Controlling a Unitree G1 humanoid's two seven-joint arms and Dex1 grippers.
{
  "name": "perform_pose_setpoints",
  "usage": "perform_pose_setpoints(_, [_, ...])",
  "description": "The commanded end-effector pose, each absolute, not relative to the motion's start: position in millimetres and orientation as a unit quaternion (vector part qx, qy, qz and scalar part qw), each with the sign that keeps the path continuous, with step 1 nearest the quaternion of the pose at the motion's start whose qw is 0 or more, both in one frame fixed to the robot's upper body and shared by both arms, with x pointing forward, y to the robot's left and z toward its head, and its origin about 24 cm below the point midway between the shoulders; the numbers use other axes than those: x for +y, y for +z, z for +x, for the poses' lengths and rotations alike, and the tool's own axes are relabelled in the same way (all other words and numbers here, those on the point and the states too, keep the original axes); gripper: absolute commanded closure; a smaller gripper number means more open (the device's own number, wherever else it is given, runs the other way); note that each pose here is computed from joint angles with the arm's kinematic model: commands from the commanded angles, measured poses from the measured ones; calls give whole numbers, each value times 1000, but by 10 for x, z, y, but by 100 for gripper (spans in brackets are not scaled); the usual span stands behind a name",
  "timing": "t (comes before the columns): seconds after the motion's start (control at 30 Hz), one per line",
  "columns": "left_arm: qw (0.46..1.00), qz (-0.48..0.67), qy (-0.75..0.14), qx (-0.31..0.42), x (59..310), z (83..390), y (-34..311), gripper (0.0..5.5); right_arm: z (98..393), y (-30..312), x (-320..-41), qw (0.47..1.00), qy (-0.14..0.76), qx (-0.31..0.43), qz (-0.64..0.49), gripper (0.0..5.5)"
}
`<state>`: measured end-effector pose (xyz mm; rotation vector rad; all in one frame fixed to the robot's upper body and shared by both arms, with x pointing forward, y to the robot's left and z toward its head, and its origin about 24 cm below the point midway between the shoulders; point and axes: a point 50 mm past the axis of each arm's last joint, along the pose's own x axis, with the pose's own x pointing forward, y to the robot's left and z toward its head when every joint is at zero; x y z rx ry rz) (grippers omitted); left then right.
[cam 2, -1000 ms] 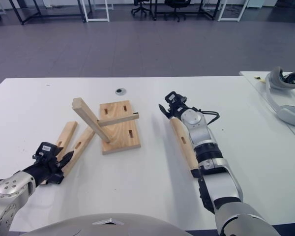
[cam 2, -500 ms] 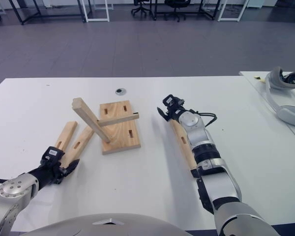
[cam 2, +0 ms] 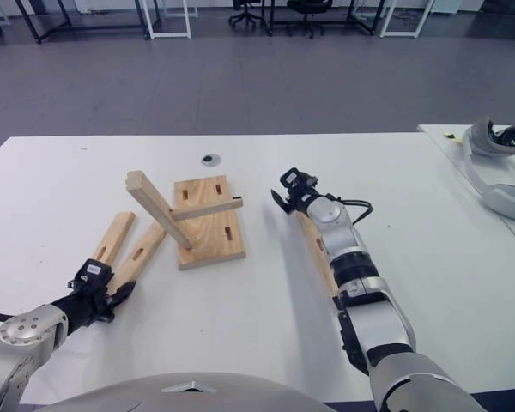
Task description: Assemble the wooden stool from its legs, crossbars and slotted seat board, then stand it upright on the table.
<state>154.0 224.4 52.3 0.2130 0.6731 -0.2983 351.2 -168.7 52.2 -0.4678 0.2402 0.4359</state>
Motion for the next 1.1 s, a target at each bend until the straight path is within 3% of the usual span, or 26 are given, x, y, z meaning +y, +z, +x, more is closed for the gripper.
perform_pose_setpoints(0.03, [966,90,-104,217,2333,1823,934,340,3662,817,-1716,973,184,82,-111,161])
perform_pose_setpoints(0.2, [976,178,-110,57,2404,2161,1737,340,3842,1663,-1521,959,248,-22,134,161])
perform_pose_setpoints(0.33, [955,260,-135,-56,2362,2430,2391,340,3751,2472,-1063,871,384,-86,295,161])
perform_pose_setpoints(0.4, [945,270,-153,-102,2249,2492,2622,340,3631,2717,-818,820,441,-89,354,161])
perform_pose_setpoints(0.53, [931,267,-214,-126,1963,2524,2702,340,3451,2935,-526,743,497,-77,441,161])
perform_pose_setpoints(0.67, [923,260,-258,-118,1788,2494,2643,340,3395,2994,-428,699,507,-58,502,161])
perform_pose_setpoints(0.87, [920,256,-274,-112,1703,2461,2564,340,3432,2971,-473,699,489,-47,520,161])
perform_pose_setpoints(1.1, [920,257,-276,-108,1692,2460,2519,340,3452,2944,-541,714,475,-45,512,283])
